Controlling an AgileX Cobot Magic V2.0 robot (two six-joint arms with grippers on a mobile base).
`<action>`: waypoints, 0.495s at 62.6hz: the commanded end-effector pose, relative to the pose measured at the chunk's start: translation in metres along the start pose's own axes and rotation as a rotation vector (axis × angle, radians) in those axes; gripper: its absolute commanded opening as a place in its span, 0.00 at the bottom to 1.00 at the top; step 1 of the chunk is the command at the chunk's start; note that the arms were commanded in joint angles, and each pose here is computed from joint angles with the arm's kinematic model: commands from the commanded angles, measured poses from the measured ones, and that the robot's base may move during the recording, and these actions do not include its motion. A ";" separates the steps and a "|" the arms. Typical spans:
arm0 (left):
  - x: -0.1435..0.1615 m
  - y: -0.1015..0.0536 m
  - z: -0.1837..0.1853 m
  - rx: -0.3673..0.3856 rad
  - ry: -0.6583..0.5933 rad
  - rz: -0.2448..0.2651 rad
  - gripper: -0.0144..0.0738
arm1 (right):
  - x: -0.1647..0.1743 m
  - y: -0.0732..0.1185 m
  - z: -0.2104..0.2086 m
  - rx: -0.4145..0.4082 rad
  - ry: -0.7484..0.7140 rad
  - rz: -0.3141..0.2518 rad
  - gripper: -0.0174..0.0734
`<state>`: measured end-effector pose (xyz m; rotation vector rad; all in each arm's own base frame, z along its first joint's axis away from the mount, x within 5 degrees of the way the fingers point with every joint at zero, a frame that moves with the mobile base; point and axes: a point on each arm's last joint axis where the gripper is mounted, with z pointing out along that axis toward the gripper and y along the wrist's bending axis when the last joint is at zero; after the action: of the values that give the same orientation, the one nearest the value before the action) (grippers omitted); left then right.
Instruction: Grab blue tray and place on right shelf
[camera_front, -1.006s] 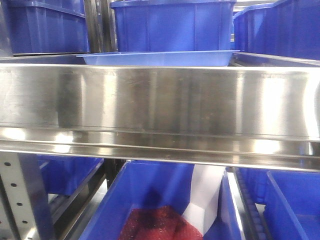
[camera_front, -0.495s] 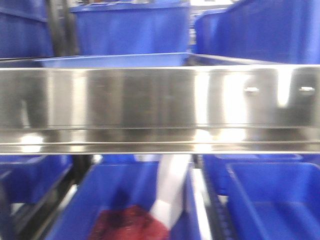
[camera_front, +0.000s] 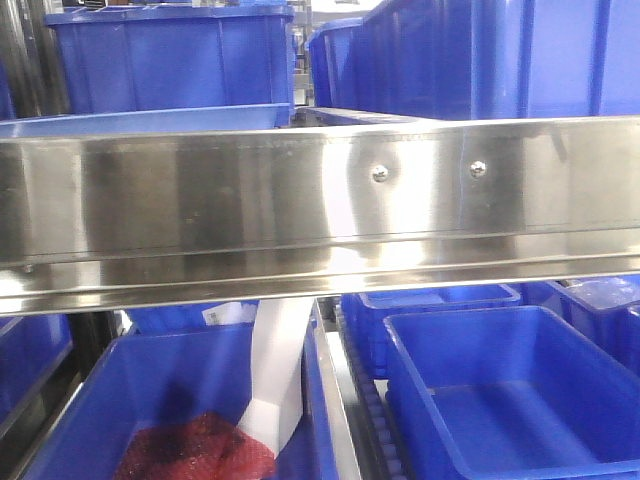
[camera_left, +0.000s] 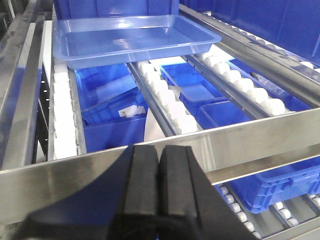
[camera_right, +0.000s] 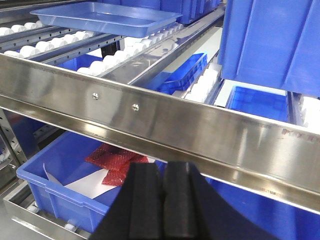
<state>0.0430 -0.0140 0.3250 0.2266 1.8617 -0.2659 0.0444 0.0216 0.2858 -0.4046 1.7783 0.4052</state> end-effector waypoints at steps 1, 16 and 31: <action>-0.014 -0.001 -0.003 0.006 -0.096 0.002 0.11 | -0.015 0.001 -0.003 -0.009 -0.095 -0.026 0.21; 0.008 -0.001 -0.007 0.012 -0.116 -0.042 0.11 | -0.015 0.001 -0.003 -0.009 -0.095 -0.026 0.21; 0.062 0.013 0.012 -0.187 -0.309 -0.024 0.11 | -0.015 0.001 -0.003 -0.009 -0.095 -0.026 0.21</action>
<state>0.0358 -0.0061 0.2571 0.0738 1.7589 -0.1757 0.0444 0.0216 0.2858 -0.4046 1.7783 0.4052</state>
